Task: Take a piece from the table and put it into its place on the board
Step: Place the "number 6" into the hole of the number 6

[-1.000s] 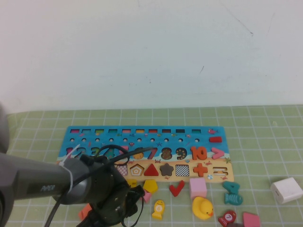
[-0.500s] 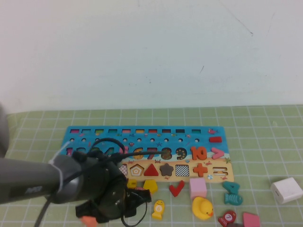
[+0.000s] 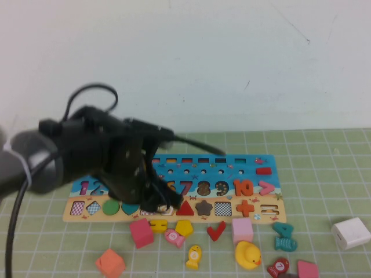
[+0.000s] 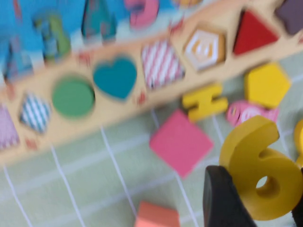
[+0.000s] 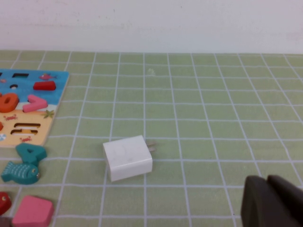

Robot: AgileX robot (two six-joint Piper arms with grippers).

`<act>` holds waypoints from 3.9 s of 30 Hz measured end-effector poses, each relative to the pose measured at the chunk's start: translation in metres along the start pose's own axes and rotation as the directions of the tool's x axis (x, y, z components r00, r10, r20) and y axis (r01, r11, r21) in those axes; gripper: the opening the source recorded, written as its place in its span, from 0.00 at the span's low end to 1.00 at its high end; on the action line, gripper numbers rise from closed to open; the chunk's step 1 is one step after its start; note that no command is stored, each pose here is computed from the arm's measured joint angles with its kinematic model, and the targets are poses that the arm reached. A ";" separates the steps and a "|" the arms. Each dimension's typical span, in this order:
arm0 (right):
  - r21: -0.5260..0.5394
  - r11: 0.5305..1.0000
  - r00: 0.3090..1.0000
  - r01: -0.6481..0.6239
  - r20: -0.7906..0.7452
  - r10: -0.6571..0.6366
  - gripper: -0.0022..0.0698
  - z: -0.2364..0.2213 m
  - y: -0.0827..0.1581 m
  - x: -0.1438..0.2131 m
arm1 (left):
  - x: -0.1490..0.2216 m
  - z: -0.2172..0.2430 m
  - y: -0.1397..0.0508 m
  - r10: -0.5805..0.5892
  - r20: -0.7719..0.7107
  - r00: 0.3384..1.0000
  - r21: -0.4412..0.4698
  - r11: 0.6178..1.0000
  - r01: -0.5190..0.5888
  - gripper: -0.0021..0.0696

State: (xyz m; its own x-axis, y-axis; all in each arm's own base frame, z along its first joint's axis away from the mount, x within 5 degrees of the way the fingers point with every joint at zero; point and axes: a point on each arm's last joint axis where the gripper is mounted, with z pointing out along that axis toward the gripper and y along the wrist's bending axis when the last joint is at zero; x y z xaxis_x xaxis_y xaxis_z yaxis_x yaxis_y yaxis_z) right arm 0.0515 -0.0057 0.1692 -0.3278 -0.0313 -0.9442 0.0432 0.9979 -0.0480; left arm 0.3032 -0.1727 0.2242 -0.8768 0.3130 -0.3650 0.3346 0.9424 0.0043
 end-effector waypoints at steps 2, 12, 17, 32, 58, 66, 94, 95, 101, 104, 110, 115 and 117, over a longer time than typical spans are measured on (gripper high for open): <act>0.000 1.000 1.000 0.000 0.000 0.000 0.03 0.000 0.000 0.000 | -0.014 -0.004 0.003 0.052 0.003 0.999 0.014 0.999 -0.052 0.41; 0.000 1.000 1.000 0.000 0.000 0.000 0.03 0.000 0.000 0.000 | -0.065 0.021 0.019 0.189 -0.039 0.981 0.125 0.975 -0.183 0.41; 0.000 1.000 1.000 0.000 0.000 0.000 0.03 0.000 0.000 0.000 | -0.076 0.055 0.016 0.250 -0.086 0.964 0.152 0.960 -0.235 0.41; 0.000 1.000 1.000 0.000 -0.002 0.000 0.03 0.000 0.000 0.000 | -0.090 0.122 0.013 0.284 -0.148 0.947 0.161 0.952 -0.260 0.41; 0.000 1.000 1.000 0.000 -0.002 0.000 0.03 0.000 0.000 0.000 | -0.094 0.142 0.020 0.195 -0.115 0.974 0.056 0.980 -0.190 0.41; 0.000 1.000 1.000 0.000 -0.002 0.000 0.03 0.000 0.000 0.000 | -0.095 0.142 0.020 0.186 -0.110 0.976 0.047 0.982 -0.182 0.41; 0.000 1.000 1.000 0.000 -0.002 0.000 0.03 0.000 0.000 0.000 | -0.099 0.136 0.021 0.151 -0.117 0.982 0.037 0.988 -0.147 0.46; 0.000 1.000 1.000 0.000 -0.002 0.000 0.03 0.000 0.000 0.000 | -0.101 0.135 0.021 0.149 -0.112 0.982 0.033 0.989 -0.147 0.46; 0.000 1.000 1.000 0.000 -0.002 0.000 0.03 0.000 0.000 0.000 | -0.101 0.134 0.022 0.149 -0.116 0.982 0.023 0.989 -0.147 0.46; 0.000 1.000 1.000 0.000 -0.002 0.000 0.03 0.000 0.000 0.000 | -0.101 0.134 0.022 0.150 -0.120 0.981 0.022 0.989 -0.148 0.46; 0.000 1.000 1.000 0.000 -0.002 0.000 0.03 0.000 0.000 0.000 | -0.113 0.120 0.022 0.148 -0.102 0.984 0.019 0.989 -0.147 0.38; 0.000 1.000 1.000 0.000 -0.002 0.000 0.03 0.000 0.000 0.000 | -0.121 0.084 0.023 0.148 -0.061 0.987 0.015 0.989 -0.147 0.10; 0.000 1.000 1.000 0.000 -0.002 0.000 0.03 0.000 0.000 0.000 | -0.124 0.060 0.023 0.150 -0.023 0.988 0.013 0.989 -0.150 0.06</act>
State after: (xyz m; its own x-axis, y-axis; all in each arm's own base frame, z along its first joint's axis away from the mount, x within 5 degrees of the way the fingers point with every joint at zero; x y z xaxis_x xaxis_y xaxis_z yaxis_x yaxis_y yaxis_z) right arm 0.0515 -0.0057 0.1690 -0.3295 -0.0312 -0.9437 0.0434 0.9979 -0.0481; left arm 0.4401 -0.1966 0.2139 -0.8245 0.4536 -0.3384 0.4666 0.8832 0.0472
